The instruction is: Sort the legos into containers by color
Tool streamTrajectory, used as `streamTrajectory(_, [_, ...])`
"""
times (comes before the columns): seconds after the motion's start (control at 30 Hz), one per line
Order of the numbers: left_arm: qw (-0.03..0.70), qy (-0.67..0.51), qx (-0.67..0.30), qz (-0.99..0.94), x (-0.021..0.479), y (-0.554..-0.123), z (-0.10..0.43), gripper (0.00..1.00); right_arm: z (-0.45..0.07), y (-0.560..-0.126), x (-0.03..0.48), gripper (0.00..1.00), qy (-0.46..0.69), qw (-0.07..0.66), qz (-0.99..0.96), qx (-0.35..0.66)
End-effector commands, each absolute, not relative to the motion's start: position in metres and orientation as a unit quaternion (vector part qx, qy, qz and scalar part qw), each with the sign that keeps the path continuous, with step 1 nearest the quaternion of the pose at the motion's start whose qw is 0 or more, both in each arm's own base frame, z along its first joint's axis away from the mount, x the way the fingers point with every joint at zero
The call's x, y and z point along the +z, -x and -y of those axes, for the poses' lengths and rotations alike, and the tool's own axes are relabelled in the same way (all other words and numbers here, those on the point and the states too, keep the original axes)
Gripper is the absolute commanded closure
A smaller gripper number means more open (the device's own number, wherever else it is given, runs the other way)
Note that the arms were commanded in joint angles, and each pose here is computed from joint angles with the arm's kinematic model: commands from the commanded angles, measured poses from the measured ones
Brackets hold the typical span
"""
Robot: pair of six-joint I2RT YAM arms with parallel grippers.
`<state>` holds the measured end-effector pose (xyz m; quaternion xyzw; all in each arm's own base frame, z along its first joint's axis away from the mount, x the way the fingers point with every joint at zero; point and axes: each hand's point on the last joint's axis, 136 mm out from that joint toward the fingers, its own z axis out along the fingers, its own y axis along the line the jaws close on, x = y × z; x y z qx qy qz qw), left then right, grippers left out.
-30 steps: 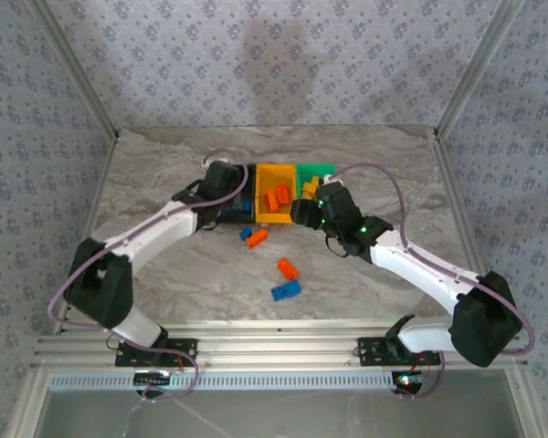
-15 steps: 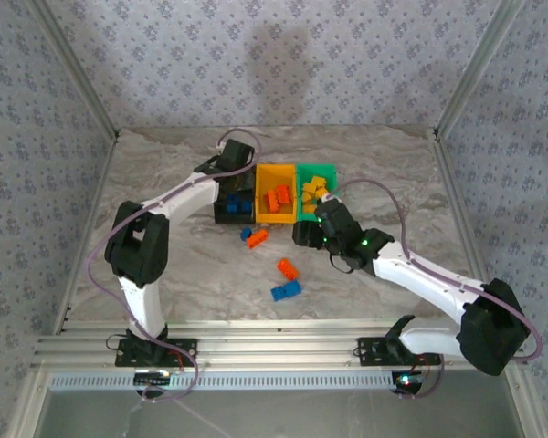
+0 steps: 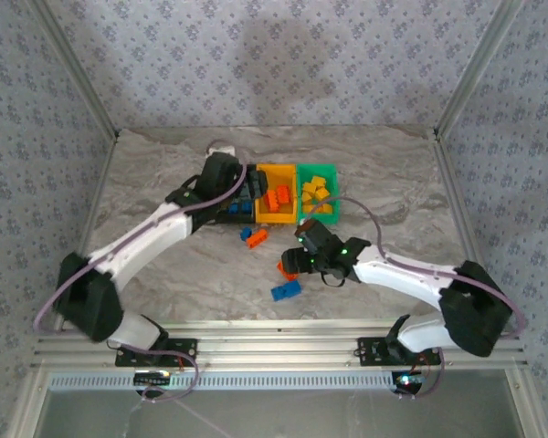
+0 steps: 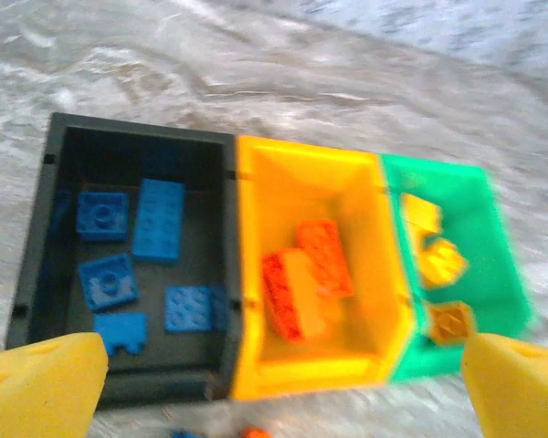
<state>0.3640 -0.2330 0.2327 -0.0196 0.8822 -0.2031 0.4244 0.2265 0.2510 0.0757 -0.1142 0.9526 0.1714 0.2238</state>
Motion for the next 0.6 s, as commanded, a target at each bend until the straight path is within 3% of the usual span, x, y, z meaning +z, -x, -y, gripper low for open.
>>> streamTrajectory(0.0, [0.425,0.012,-0.236,-0.874,0.239,-0.328,0.235,0.0,-0.27,-0.229,0.073,0.23,0.152,0.214,-0.95,0.172])
streamTrajectory(0.17, [0.414,0.013,-0.23,-0.881,0.217,-0.266,0.211,0.0,-0.276,-0.232,0.052,0.24,0.164,0.192,-0.957,0.14])
streamTrajectory(0.37, [0.385,0.065,-0.217,-0.895,0.17,-0.228,0.169,0.0,-0.274,-0.229,0.027,0.3,0.175,0.158,-0.967,0.099])
streamTrajectory(0.57, [0.361,0.083,-0.197,-0.908,0.133,-0.21,0.148,0.01,-0.275,-0.225,0.018,0.46,0.178,0.148,-0.969,0.087])
